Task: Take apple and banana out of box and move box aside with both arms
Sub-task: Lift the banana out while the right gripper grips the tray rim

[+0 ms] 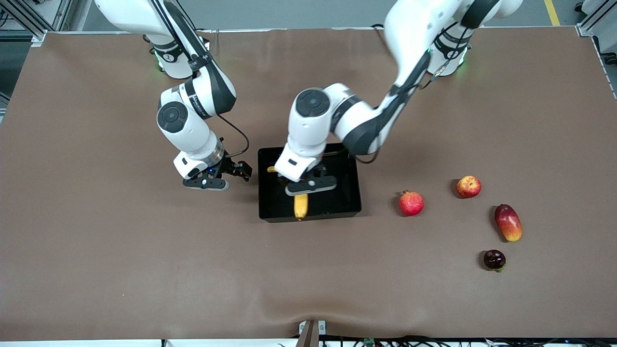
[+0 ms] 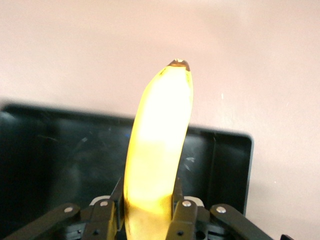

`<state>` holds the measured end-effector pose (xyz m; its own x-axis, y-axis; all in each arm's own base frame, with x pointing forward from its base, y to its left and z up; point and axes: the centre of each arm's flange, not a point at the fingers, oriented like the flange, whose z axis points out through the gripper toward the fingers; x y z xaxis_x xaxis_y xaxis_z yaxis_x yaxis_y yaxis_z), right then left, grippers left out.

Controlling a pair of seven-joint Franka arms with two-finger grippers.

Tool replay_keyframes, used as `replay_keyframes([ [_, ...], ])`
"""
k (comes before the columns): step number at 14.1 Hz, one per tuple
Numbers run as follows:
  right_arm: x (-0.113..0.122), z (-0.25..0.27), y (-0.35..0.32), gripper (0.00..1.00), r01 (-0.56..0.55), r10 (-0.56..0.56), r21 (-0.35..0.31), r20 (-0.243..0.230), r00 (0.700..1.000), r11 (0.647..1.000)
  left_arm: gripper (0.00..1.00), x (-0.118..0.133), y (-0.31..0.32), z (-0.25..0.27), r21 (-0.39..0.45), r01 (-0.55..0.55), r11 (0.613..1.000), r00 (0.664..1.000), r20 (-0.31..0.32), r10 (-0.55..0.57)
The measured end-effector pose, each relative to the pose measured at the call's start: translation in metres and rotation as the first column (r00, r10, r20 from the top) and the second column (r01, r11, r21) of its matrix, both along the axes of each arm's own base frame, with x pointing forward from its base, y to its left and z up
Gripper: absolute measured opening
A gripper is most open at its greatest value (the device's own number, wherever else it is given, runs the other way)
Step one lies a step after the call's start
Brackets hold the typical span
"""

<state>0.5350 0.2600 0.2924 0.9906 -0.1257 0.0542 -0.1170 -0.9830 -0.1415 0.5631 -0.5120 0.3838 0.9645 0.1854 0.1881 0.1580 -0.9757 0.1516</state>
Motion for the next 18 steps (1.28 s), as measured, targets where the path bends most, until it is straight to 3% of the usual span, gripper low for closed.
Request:
replay_keyframes([
  [3, 0.001, 0.0, -0.002, 1.0, 0.003, -0.003, -0.001, 0.003, 1.0, 1.0, 0.38, 0.041, 0.09, 0.062, 0.087, 0.047, 0.995, 0.999, -0.021, -0.046],
  [5, 0.001, 0.005, 0.007, 1.0, -0.012, 0.012, 0.006, 0.016, 1.0, 1.0, 0.38, 0.063, 0.149, 0.068, 0.112, 0.057, 0.992, 0.997, -0.058, -0.051],
  [8, -0.002, 0.012, 0.043, 1.0, -0.067, 0.066, 0.015, 0.033, 0.997, 0.998, 0.38, 0.092, 0.234, 0.036, 0.156, 0.097, 0.983, 0.989, -0.127, -0.077],
  [12, -0.008, -0.027, 0.089, 1.0, -0.136, 0.136, -0.005, 0.002, 0.991, 0.991, 0.38, 0.12, 0.326, -0.018, 0.172, 0.178, 0.969, 0.969, -0.2, -0.142],
  [18, 0.004, -0.076, 0.104, 1.0, -0.149, 0.147, -0.036, -0.03, 0.989, 0.988, 0.38, 0.154, 0.44, -0.095, 0.153, 0.245, 0.957, 0.956, -0.2, -0.213],
])
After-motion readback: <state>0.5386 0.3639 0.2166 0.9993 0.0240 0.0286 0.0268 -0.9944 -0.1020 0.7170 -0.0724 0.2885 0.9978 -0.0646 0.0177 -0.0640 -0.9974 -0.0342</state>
